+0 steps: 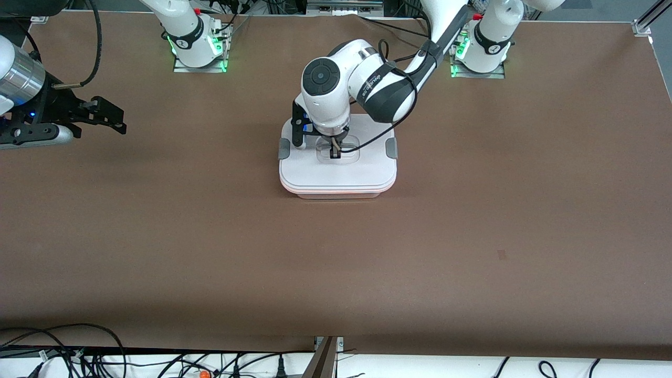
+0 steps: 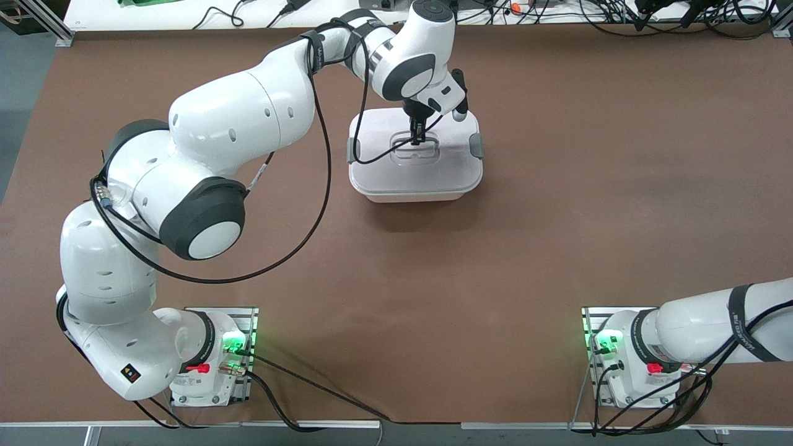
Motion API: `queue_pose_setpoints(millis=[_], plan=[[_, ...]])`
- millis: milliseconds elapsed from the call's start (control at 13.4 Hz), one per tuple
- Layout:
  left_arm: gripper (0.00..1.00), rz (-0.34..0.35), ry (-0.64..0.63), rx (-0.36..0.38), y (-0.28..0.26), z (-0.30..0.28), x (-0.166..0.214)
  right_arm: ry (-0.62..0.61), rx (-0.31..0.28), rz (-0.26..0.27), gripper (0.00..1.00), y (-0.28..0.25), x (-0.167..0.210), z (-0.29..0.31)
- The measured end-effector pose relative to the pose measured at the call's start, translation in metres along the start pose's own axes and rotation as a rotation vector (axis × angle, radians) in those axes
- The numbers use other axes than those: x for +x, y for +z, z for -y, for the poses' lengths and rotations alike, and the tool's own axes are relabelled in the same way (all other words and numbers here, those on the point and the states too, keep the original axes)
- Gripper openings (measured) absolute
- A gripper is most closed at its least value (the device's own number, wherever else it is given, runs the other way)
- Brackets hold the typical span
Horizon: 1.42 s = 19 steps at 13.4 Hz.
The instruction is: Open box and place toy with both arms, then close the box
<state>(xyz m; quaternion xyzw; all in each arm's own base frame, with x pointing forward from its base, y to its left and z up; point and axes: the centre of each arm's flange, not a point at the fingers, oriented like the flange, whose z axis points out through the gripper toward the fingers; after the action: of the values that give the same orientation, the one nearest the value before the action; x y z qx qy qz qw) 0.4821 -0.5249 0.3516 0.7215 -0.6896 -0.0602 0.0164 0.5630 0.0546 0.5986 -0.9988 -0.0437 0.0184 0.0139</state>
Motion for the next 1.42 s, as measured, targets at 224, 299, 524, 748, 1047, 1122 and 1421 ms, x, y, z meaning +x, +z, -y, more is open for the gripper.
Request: queue_pose_setpoints(millis=[224, 299, 524, 748, 1047, 1122, 1421], plan=[[0.07, -0.001, -0.002, 0.001, -0.0001, 0.0007, -0.0003, -0.001, 0.0, 0.0, 1.0, 0.0, 0.0, 0.0006], [0.07, -0.002, -0.005, 0.001, -0.0005, 0.0019, -0.0011, -0.001, 0.0, 0.0, 1.0, 0.0, 0.0, 0.0007], [0.07, -0.007, -0.011, 0.002, -0.0014, 0.0051, -0.0031, -0.002, 0.0, 0.0, 1.0, 0.0, 0.0, 0.0012], [0.07, -0.009, -0.022, 0.003, -0.0016, 0.0062, -0.0035, -0.003, 0.0, -0.001, 1.0, -0.0001, 0.0001, 0.0014], [0.07, -0.012, -0.055, 0.005, -0.0029, 0.0077, -0.0042, -0.005, 0.0, -0.003, 1.0, -0.0002, 0.0003, 0.0026], [0.07, -0.012, -0.059, 0.005, -0.0029, 0.0078, -0.0042, -0.008, 0.0, -0.003, 1.0, -0.0002, 0.0003, 0.0047], [0.07, -0.011, -0.078, 0.004, -0.0017, 0.0075, -0.0034, -0.015, 0.0, -0.004, 1.0, -0.0001, 0.0003, 0.0083]])
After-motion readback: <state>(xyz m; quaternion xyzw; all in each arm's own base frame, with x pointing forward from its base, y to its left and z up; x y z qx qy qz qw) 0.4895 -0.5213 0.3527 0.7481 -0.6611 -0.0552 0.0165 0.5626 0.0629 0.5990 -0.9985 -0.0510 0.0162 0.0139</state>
